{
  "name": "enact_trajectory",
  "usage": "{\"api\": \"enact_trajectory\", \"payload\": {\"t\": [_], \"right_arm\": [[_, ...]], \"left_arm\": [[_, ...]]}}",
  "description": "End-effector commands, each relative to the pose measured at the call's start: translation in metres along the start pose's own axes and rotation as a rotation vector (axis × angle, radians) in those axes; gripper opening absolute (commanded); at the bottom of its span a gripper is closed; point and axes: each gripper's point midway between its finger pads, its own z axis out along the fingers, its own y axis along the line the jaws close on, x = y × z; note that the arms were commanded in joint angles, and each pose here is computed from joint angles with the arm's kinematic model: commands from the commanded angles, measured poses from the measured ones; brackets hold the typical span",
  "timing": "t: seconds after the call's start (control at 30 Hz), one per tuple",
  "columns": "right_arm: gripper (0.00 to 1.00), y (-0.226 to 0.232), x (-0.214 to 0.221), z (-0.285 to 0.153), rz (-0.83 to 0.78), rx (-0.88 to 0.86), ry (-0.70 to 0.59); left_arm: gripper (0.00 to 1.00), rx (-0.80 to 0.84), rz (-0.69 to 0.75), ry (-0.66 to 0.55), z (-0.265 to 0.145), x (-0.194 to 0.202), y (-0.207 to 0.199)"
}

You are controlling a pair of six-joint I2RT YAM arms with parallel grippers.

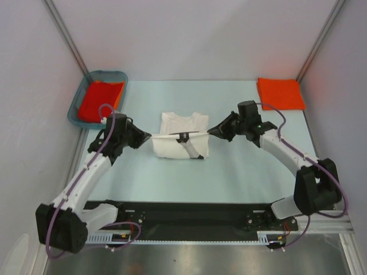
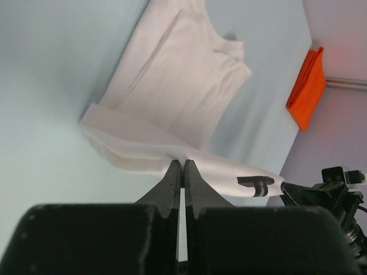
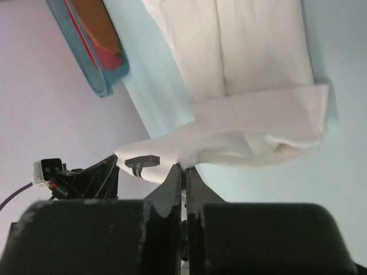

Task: Fold and stack the t-shirts
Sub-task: Fold the tshirt

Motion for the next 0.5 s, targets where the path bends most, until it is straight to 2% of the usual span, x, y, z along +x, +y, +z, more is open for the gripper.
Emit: {"api": "enact_trajectory", "payload": {"t": [0.0, 0.07, 0.1, 0.17, 0.23, 0.4, 0.47], "right_arm": [[0.00, 0.026, -0.034, 0.008, -0.073, -0.033, -0.001], [0.00, 0.023, -0.044, 0.026, -0.057, -0.014, 0.032], [0.00, 0.025, -0.054, 0.029, -0.052, -0.010, 0.030], [0.00, 0.037, -0.067, 0.033, -0.064, -0.023, 0.020], [0.00, 0.031, -0.077, 0.046, -0.040, -0.008, 0.031], [0.00, 0.044, -0.104, 0.065, -0.040, -0.032, 0.028], [0.00, 0.034, -0.113, 0.078, -0.018, -0.014, 0.038]], "left_arm": [[0.00, 0.084, 0.075, -0.107, 0.015, -0.054, -0.042], [0.00, 0.063, 0.072, -0.086, 0.038, -0.062, -0.043], [0.00, 0.100, 0.083, -0.095, 0.041, -0.071, -0.059], [0.00, 0.110, 0.090, -0.079, 0.054, -0.078, -0.068], [0.00, 0.109, 0.097, -0.032, 0.077, -0.082, -0.077], [0.00, 0.106, 0.095, -0.011, 0.110, -0.099, -0.088], [0.00, 0.091, 0.086, 0.002, 0.123, -0.102, -0.084]]}}
